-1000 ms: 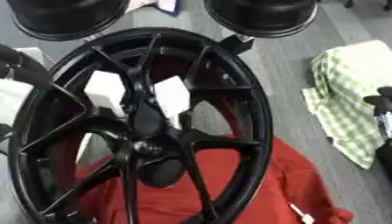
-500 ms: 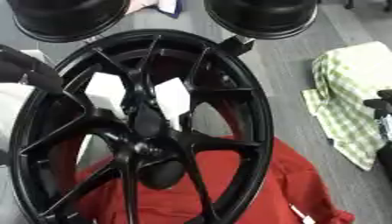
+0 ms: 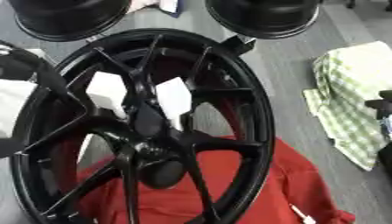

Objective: Pull the pin out of the wheel hub.

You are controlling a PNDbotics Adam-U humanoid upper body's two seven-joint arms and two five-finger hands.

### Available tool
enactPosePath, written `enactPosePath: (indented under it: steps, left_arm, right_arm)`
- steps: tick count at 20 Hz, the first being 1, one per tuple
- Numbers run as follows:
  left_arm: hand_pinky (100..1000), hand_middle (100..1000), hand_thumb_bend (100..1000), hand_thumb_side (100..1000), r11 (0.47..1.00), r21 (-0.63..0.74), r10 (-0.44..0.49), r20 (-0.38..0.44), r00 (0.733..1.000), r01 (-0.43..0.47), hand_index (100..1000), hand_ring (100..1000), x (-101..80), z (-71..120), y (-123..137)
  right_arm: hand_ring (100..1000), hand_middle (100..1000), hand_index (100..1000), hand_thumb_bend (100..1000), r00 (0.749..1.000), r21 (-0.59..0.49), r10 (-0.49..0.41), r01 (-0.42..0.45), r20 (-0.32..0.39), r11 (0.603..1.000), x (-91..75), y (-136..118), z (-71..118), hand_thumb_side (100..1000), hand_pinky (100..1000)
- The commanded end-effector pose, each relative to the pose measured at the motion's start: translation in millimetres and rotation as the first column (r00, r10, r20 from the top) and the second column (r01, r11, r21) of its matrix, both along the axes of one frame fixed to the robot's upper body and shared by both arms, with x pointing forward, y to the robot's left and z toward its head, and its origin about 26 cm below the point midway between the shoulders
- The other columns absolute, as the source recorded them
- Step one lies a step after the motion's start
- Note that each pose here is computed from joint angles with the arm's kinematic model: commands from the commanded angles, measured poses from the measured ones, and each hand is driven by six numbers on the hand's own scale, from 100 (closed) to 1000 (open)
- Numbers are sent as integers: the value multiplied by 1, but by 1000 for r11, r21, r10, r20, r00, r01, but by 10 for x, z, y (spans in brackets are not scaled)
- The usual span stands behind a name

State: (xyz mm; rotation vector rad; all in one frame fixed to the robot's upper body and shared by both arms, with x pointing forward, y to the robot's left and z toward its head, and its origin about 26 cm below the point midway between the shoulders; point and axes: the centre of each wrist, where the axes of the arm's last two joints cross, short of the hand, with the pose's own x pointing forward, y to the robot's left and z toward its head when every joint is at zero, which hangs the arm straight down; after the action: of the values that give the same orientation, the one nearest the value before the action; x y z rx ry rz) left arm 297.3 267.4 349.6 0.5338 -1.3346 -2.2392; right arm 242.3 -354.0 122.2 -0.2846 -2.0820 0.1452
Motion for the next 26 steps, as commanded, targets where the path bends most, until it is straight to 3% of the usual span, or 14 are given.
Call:
enactPosePath:
  steps: [1,3,6,7,8,10,21,26]
  left_arm:
    - [886,861,278,575,999,-31,17,-43,999,-18,922,886,12,38,-4]
    - [882,851,279,561,998,-49,39,-57,998,-41,924,879,32,47,-11]
    - [876,836,256,513,986,-124,108,-4,994,-108,916,865,61,133,-28]
    - [873,833,204,557,978,-162,133,18,991,-129,911,861,77,149,-46]
    - [869,827,227,494,969,-197,157,36,987,-147,905,854,98,155,-73]
    - [868,824,204,507,952,-251,191,48,980,-174,905,848,148,151,-152]
    - [878,842,219,528,930,-297,238,39,970,-216,915,857,319,155,-483]
    - [910,873,383,719,947,-223,227,-51,973,-232,933,891,410,111,-530]
  right_arm:
    - [714,538,693,126,1000,-16,7,-7,15,1000,-6,14,65,251,878]
    - [714,538,693,124,1000,-15,8,-7,14,1000,-5,18,63,252,878]
    - [713,538,693,123,1000,-11,8,-8,9,1000,-5,24,57,253,878]
    - [713,538,693,123,1000,-10,9,-8,8,1000,-4,27,55,254,878]
    - [714,538,693,123,1000,-9,10,-10,6,1000,-3,31,54,254,878]
    - [714,538,693,122,1000,-7,13,-13,4,1000,0,37,54,255,879]
    - [714,537,694,120,1000,5,19,-19,-5,1000,9,58,47,259,879]
    - [714,537,694,118,1000,7,22,-22,-3,1000,16,65,53,261,880]
